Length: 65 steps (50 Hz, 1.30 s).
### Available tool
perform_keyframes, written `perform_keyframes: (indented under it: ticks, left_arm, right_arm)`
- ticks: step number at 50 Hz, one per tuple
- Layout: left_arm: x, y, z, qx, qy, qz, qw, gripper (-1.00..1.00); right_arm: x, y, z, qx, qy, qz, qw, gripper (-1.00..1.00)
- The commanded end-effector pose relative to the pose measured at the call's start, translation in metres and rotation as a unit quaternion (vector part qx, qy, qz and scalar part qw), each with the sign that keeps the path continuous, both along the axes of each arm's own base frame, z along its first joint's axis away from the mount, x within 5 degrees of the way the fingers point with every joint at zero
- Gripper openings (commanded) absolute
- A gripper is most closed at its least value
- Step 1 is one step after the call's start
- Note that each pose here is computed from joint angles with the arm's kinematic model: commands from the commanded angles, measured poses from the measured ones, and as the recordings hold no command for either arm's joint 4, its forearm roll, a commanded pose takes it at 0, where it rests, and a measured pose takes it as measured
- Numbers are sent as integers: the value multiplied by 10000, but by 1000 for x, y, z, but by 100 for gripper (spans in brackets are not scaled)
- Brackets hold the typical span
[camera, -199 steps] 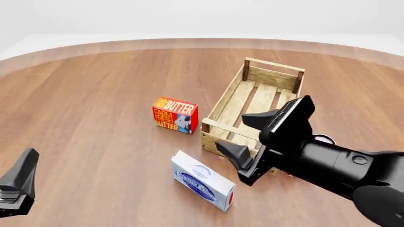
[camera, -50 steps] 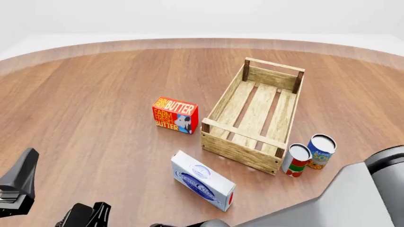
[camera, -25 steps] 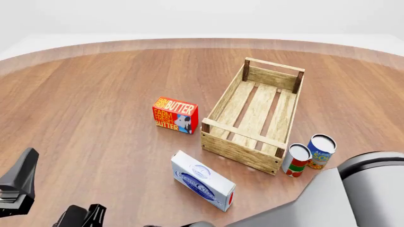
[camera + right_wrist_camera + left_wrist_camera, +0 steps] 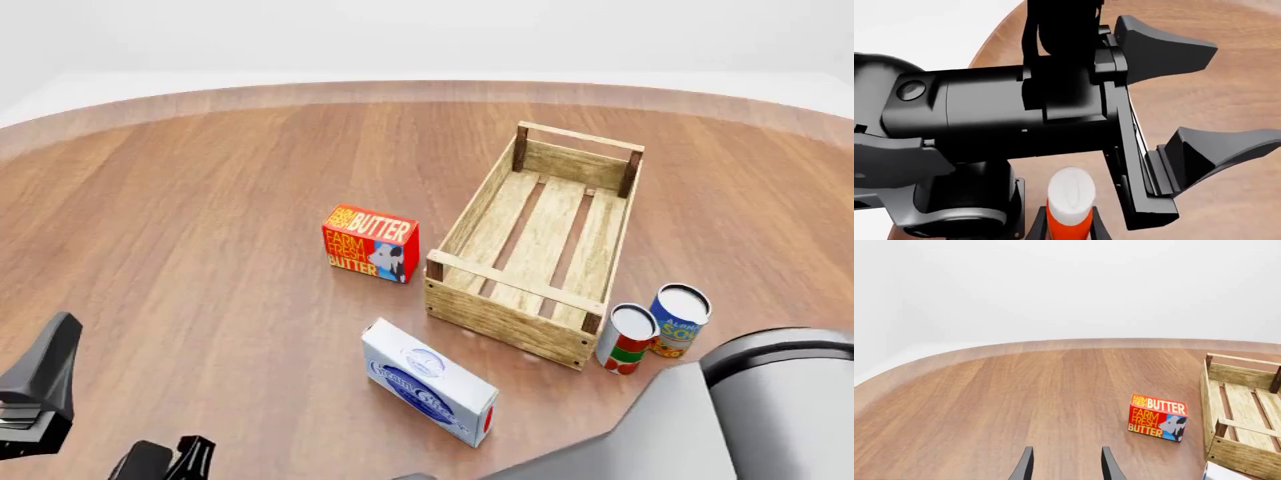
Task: Pick up the ketchup, and put it in the wooden tray.
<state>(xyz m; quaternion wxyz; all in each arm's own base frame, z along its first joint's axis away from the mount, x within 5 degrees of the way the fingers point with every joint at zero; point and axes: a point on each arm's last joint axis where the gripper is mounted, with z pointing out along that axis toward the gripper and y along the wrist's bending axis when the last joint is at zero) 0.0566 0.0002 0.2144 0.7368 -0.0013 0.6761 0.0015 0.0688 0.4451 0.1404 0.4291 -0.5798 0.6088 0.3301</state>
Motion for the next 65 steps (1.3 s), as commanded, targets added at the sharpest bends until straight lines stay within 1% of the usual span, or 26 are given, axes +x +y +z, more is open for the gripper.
perform_keyframes:
  ticks: [1,12,17,26,29,35,37,38,43,48,55,65]
  left_arm:
    - [0,0,0,-1,1,1,10000,100]
    - [0,0,0,5,0,1,10000,100]
    - [0,0,0,6,0,2,10000,100]
    - [0,0,0,4,0,3,10000,100]
    - [0,0,0,-3,0,4,10000,100]
    - [0,0,0,4,-1,4,10000,100]
    - [0,0,0,-1,-1,4,10000,100]
    - [0,0,0,1,-1,4,10000,100]
    - [0,0,0,1,-1,4,10000,100]
    - [0,0,0,4,-1,5,10000,100]
    - [0,0,0,-2,0,6,10000,100]
    - [0,0,0,-4,0,6,10000,100]
  right_arm:
    - [0,-10,9,86,-27,-5,10000,-100]
    - [-2,-32,27,166,-48,-28,9998,-100]
    - [1,-36,26,161,-37,-67,9998,-100]
    - [18,-51,23,154,-19,-317,9994,-100]
    - [20,-55,23,167,-11,-362,9992,-100]
    - [36,-69,27,154,-1,-601,9981,-100]
    - [37,-71,29,151,10,-630,9979,-100]
    - [44,-76,34,155,7,-731,9972,-100]
    - [53,-81,44,124,-45,-838,9964,-100]
    - [68,-86,54,39,-127,-1001,9949,-100]
    - [83,-94,67,30,-260,-1163,9929,-100]
    - [113,-113,85,1,-394,-1557,9870,-100]
